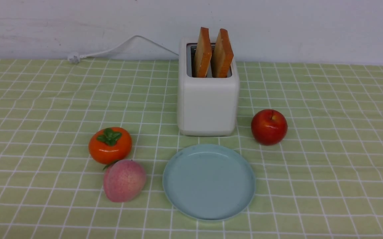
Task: Take toasted bread from bread machine on green coffee tablecloth place on plate.
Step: 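Reach for a toast slice standing in the toaster with the left gripper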
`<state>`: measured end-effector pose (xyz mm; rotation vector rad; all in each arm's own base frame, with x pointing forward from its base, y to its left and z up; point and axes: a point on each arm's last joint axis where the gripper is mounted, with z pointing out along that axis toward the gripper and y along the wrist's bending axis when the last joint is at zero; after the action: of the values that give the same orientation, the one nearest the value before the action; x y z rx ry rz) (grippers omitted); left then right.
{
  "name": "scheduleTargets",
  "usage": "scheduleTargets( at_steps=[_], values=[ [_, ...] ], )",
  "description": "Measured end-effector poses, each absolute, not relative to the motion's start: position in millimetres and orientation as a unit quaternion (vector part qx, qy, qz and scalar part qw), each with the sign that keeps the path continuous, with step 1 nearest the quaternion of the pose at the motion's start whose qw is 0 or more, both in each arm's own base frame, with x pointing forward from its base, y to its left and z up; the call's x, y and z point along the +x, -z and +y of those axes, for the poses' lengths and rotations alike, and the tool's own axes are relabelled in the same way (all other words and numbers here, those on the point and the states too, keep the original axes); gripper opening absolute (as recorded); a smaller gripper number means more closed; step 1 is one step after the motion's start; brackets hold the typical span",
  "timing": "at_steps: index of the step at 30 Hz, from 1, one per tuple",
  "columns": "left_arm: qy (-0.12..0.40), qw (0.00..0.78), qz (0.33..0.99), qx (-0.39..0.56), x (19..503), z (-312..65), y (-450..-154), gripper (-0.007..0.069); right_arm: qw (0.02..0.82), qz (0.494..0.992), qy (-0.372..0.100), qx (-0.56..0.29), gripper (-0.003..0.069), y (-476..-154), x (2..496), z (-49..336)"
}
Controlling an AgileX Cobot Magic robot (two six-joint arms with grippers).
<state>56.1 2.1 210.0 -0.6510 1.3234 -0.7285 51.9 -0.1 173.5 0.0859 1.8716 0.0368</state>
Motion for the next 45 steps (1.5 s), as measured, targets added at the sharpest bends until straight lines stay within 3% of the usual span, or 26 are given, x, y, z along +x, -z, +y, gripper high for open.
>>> scheduleTargets(
  at_steps=[6,10,12,16,21,24,28,35,41,45],
  values=[
    [0.341,0.66,0.597,-0.301,56,0,-209,0.0222,0.592,0.805,-0.016,0.037,0.024,-173,52,0],
    [0.331,0.673,0.611,-0.255,50,-4,-238,0.0079,0.602,0.797,-0.016,0.039,0.024,-175,53,0],
    [0.309,0.693,0.615,-0.216,44,-6,-256,-0.0006,0.615,0.785,-0.047,0.065,0.024,-177,54,1],
    [0.254,0.728,0.621,-0.139,33,-9,-286,-0.0013,0.65,0.727,-0.151,0.159,0.024,-188,56,3],
    [0.208,0.733,0.64,-0.097,38,-9,-291,-0.0013,0.677,0.672,-0.211,0.216,0.024,-199,56,1],
    [0.209,0.725,0.653,-0.066,43,-12,-290,-0.0013,0.679,0.66,-0.225,0.229,0.024,-201,56,0],
    [0.227,0.7,0.677,-0.017,55,-19,-289,-0.0013,0.653,0.691,-0.231,0.204,0.024,-220,54,6],
    [0.234,0.673,0.701,0.006,108,-39,-307,-0.0013,0.565,0.808,-0.166,0.009,0.0239,-309,60,24],
    [0.228,0.655,0.72,0.038,159,-71,-326,-0.0013,0.559,0.808,-0.174,-0.062,0.0202,-347,73,32],
    [0.214,0.645,0.728,0.092,189,-100,-329,-0.0013,0.568,0.796,-0.186,-0.091,0.0179,-352,75,37]
  ],
)
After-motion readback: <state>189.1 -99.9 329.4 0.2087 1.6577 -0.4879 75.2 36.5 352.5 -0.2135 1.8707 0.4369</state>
